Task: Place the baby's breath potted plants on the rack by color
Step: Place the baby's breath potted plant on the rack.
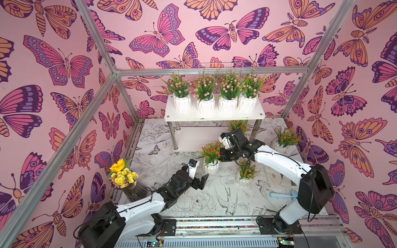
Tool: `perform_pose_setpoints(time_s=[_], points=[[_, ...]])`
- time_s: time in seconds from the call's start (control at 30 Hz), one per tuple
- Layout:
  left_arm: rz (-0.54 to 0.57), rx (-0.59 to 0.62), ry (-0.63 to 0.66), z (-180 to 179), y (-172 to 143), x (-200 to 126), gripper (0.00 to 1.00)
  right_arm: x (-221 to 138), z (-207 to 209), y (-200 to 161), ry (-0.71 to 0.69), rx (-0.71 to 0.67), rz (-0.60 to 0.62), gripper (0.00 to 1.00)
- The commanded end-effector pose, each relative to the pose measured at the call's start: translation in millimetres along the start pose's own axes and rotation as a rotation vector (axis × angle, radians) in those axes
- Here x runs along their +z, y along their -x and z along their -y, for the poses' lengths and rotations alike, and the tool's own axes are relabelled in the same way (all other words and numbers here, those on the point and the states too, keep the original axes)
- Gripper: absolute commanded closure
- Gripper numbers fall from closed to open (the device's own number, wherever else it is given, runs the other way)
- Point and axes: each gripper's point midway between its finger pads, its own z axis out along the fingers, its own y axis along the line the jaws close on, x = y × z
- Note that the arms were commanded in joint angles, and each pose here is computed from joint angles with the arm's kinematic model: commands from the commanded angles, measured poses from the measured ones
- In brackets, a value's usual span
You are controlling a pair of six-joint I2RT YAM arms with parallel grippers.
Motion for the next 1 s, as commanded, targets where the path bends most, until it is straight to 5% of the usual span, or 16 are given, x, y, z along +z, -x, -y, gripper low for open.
perform_pose_setpoints(time_s=[0.0, 0.4, 0.97], points=[[0.094, 0.043, -0.075, 16, 28, 5, 0.00, -21, -32, 16, 0.106, -0.035, 0.082, 0.97], [0.178, 0.100, -0.107, 30, 52, 21, 0.00, -18, -44, 10, 0.143, -0.038, 0.073, 0.97], [0.155, 0.118, -0.082, 27, 33, 40, 0.00, -20, -58, 4, 0.238, -0.019, 0.060, 0.98]])
